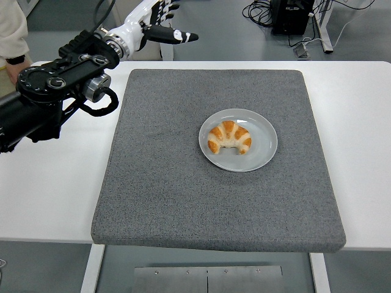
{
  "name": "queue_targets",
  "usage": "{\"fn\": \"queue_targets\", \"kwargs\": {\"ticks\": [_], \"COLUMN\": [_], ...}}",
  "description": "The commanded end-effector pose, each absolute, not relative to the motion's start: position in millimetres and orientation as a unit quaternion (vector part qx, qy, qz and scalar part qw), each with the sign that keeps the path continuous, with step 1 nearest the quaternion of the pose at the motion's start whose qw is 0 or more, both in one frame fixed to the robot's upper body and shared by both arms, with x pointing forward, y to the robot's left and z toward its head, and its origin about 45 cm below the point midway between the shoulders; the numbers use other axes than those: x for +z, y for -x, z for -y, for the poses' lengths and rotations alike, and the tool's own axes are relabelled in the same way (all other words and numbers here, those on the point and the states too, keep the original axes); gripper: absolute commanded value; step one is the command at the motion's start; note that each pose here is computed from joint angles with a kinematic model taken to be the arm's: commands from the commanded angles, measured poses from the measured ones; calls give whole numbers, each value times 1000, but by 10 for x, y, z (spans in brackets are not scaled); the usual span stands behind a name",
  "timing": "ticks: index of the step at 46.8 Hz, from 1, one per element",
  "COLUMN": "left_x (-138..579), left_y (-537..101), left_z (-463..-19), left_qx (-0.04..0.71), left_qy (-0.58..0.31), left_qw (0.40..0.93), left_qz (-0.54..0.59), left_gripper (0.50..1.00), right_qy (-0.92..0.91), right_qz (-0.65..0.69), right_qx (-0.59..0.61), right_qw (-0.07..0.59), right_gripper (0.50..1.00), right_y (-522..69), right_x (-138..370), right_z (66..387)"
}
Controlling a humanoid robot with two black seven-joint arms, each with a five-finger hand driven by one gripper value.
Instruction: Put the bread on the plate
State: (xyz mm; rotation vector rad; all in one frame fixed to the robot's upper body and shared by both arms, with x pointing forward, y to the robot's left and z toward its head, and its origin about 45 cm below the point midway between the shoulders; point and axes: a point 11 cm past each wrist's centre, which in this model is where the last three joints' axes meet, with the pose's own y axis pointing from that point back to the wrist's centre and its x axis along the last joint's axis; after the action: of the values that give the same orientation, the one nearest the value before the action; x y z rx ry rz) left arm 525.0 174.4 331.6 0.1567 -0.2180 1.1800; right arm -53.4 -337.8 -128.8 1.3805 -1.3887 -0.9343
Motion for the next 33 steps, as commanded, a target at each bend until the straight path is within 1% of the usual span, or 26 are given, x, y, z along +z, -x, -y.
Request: {"fn": "queue_targets", "kwargs": {"ticks": [1, 11, 19, 25, 33], "left_x": [3318, 3122, 2855, 2699, 2529], "left_y": [-5314, -5354, -5287, -5237, -5216], "left_z": [-1949, -2349, -2315, -2428, -2784], "left_qx": [584, 614, 611, 617, 630], "left_qy": [-55, 3, 20, 46, 60], "left_qw": [806, 789, 787, 776, 758], "left_qz": [78, -16, -81, -126, -159], "left_gripper": [974, 974, 974, 974, 974], "right_qy": [-562, -563, -563, -563, -563], "right_qz": [567, 566, 566, 566, 566], "right_qx": [-381, -381, -381, -381, -381], "right_qw": [467, 467, 467, 467, 467], "right_gripper": [1000, 1000, 1000, 1000, 1000], "right_y": [534, 534, 534, 534, 534], "right_x": [-1288, -1288, -1288, -1288, -1288], "right_z": [3379, 3378, 3378, 3378, 3377]}}
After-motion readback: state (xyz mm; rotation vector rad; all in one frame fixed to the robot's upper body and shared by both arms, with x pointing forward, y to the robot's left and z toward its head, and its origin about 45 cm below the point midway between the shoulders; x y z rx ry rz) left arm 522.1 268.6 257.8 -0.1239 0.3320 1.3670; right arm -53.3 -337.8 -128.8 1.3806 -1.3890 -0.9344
